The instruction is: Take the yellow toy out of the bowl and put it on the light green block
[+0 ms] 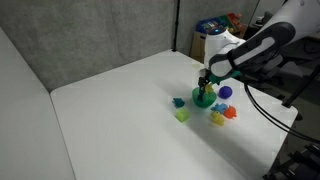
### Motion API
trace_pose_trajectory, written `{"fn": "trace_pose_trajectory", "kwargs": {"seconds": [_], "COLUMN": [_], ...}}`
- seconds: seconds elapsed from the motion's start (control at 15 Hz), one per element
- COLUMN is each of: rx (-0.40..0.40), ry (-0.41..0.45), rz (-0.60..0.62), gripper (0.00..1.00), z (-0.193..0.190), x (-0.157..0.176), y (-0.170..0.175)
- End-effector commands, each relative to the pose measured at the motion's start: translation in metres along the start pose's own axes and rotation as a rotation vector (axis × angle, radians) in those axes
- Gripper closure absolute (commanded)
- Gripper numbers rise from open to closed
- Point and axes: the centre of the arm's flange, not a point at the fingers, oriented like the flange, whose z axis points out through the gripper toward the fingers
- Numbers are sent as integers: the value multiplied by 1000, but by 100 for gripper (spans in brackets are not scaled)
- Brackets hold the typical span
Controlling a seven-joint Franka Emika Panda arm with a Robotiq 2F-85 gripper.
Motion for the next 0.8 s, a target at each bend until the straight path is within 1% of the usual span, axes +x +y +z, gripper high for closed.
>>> {"fn": "trace_pose_trajectory", "kwargs": {"seconds": [0.0, 0.13, 0.2, 0.27, 0.33, 0.47, 0.6, 0.67, 0.73], "rx": [-31, -40, -49, -55, -61, -86, -96, -97, -98], "ry": [41, 44, 45, 47, 49, 50, 48, 47, 50], "rz": [18, 18, 16, 17, 13, 16, 23, 24, 22], "gripper": [0, 0, 25, 27, 34, 53, 68, 74, 75], "z": [3, 5, 6, 6, 6, 4, -3, -8, -12], "x": [11, 11, 9, 8, 8, 7, 6, 5, 4], "y": [-11, -15, -17, -18, -19, -19, -16, -14, -12]}}
